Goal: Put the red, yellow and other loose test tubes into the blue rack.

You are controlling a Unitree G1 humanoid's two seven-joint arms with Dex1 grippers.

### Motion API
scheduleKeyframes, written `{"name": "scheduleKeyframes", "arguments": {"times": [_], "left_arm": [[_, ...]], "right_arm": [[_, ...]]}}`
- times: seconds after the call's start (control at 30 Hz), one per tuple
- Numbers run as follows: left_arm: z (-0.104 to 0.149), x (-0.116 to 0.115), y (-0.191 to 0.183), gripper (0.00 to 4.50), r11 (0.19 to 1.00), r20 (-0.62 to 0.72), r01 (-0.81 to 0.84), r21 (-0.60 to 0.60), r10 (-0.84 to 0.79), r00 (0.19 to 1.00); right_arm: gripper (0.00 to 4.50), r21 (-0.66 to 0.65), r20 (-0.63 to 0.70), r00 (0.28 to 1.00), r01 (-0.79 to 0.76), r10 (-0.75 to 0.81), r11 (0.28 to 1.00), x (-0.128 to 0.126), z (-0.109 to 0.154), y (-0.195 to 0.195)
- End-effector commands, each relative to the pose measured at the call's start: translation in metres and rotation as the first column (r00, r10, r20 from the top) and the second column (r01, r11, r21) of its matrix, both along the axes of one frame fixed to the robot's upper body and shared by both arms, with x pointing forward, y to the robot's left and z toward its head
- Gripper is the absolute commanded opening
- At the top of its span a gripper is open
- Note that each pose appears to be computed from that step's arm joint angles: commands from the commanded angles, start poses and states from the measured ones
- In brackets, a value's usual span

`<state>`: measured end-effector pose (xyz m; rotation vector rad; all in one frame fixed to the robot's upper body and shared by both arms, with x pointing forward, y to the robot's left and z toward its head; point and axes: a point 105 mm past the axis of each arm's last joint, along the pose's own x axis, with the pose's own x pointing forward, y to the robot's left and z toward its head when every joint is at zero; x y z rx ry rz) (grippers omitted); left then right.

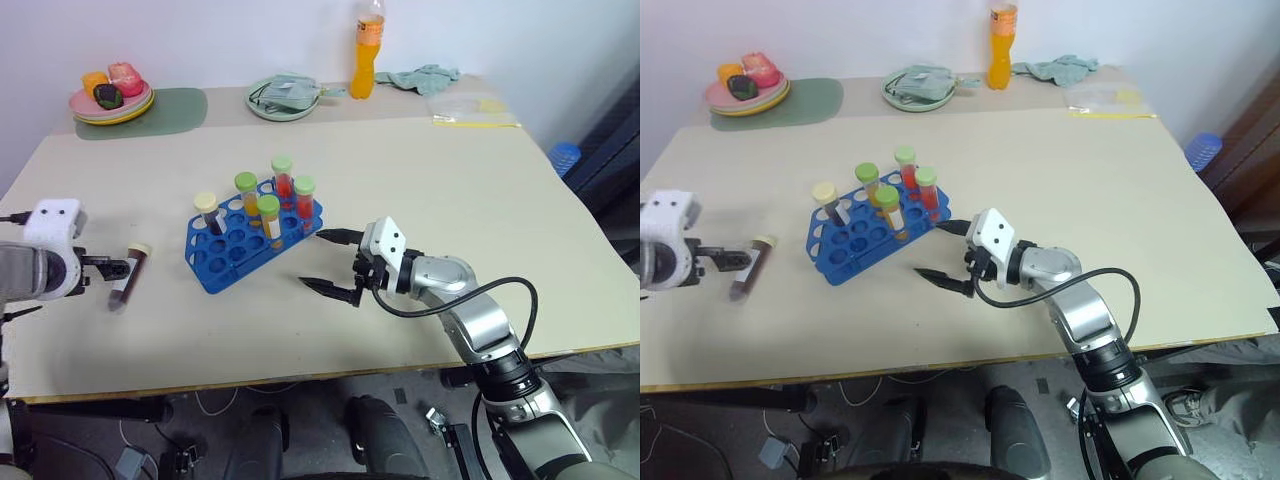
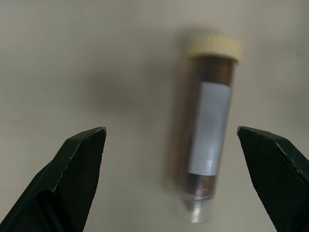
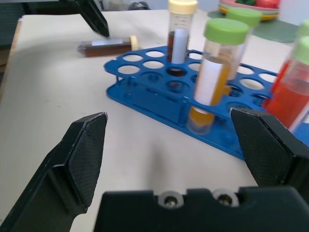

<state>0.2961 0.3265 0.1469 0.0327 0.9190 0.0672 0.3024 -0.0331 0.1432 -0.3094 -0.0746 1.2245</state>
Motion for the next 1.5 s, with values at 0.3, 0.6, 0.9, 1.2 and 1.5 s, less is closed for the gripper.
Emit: {"name": "scheduleKeyframes", "arguments": {"times": [0.3, 0.6, 0.9, 1.2, 1.5], "left_arm": [[-0.005, 0.02, 0.02, 1.19, 0.995, -0.076, 0.013, 0.095, -0.006, 0.997], [0.131, 0.037, 0.031, 0.8, 0.952, 0.819, -0.206, 0.228, -0.073, 0.569], [0.12, -0.035, -0.14, 0.8, 0.903, 0.932, 0.315, 0.291, -0.342, 0.119], [0.05, -0.024, -0.18, 0.8, 0.885, 0.864, 0.315, 0.342, -0.428, 0.265], [0.029, 0.006, -0.17, 0.8, 0.95, 0.893, 0.177, 0.256, -0.303, 0.333]], "right_arm": [[4.5, -0.016, 0.048, 0.997, -0.058, 0.059, 0.998, -0.017, 0.007, 0.001], [4.5, -0.015, 0.04, 0.999, -0.03, 0.031, 0.999, -0.018, 0.004, -0.004], [4.5, 0.075, -0.103, 0.992, -0.063, 0.07, 0.995, -0.021, -0.006, -0.003], [4.5, 0.062, -0.093, 0.994, -0.059, 0.065, 0.996, -0.016, -0.006, -0.002], [4.5, 0.066, -0.089, 0.996, -0.022, 0.028, 0.998, -0.015, -0.006, -0.005]]}}
